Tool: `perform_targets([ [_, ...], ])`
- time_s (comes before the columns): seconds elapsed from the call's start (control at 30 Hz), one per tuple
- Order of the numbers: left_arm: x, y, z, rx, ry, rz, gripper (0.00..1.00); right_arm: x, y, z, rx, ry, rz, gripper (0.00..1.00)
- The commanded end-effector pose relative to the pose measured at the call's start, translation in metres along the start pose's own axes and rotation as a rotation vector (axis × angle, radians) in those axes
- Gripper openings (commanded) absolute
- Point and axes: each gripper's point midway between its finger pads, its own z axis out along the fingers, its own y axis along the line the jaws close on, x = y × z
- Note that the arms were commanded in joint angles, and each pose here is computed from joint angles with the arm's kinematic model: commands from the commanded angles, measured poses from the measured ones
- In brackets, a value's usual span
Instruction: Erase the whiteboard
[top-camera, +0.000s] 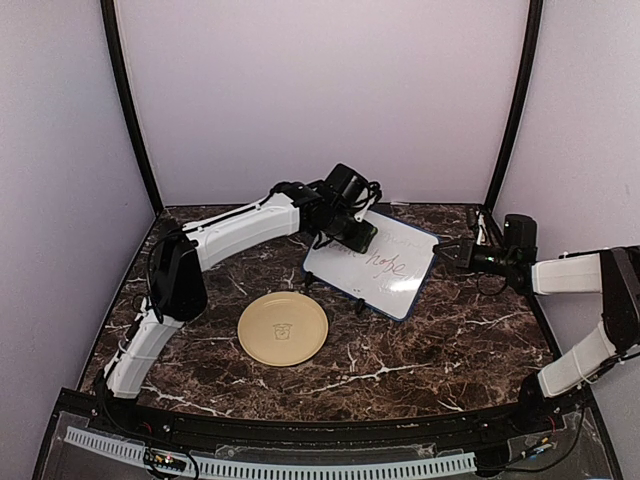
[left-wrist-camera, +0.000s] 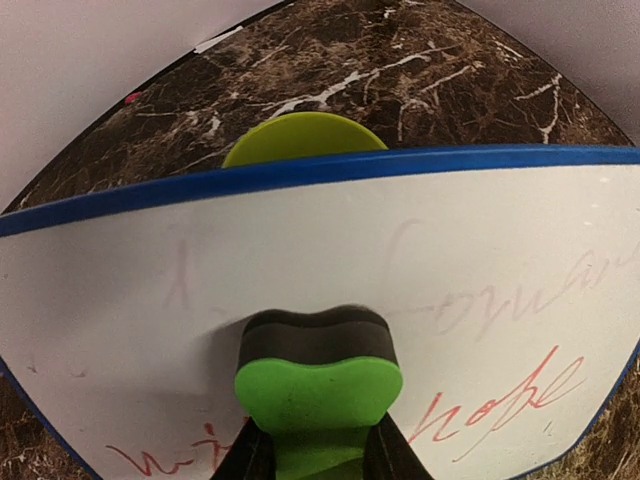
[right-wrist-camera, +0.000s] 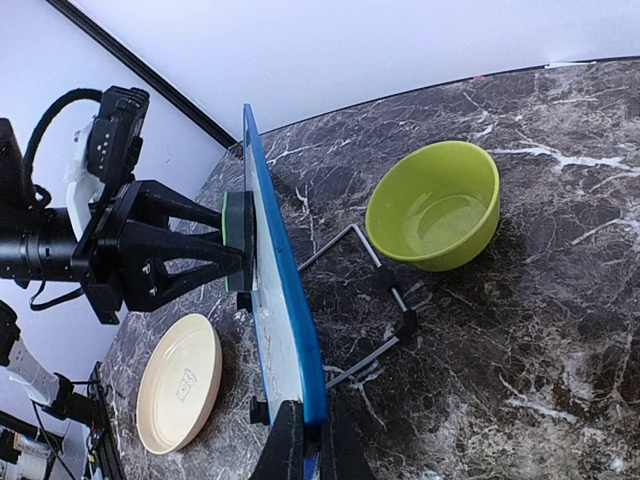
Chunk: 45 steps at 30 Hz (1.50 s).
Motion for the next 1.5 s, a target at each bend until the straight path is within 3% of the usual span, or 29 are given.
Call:
perform_targets([
  [0.0, -0.006, 0.066, -0.007, -0.061, 0.002, -0.121, 0.03, 0.004, 0.014, 0.000, -0.033, 0.009, -0.087, 0.00],
  [0.27, 0.005, 0.089, -0.005, -0.129, 0.032, -0.131, 0.02, 0.009, 0.021, 0.000, -0.047, 0.026, -0.090, 0.00],
  [0.5, -0.017, 0.098, -0.024, -0.143, -0.038, -0.132, 0.02, 0.012, 0.031, -0.001, -0.094, 0.045, -0.085, 0.00],
  [0.73, -0.020, 0.066, -0.018, -0.010, -0.050, -0.079, 0.02, 0.019, 0.035, 0.005, -0.131, 0.076, -0.075, 0.00],
  [0.93, -0.013, 0.043, -0.020, -0.013, -0.027, -0.001, 0.02, 0.023, 0.038, 0.008, -0.151, 0.100, -0.074, 0.00],
  [1.2, -0.026, 0.055, -0.071, -0.054, -0.132, -0.053, 0.01, 0.027, 0.032, 0.007, -0.108, 0.104, -0.053, 0.00],
  [1.27, -0.026, 0.058, -0.075, -0.064, -0.138, -0.060, 0.01, 0.023, 0.025, 0.008, -0.061, 0.099, -0.033, 0.14],
  [1.33, -0.025, 0.059, -0.078, -0.071, -0.143, -0.065, 0.01, 0.018, 0.022, 0.009, -0.034, 0.079, -0.019, 0.35],
  [1.47, -0.024, 0.064, -0.079, -0.090, -0.145, -0.072, 0.01, 0.009, 0.026, 0.004, -0.034, 0.006, 0.018, 0.49],
])
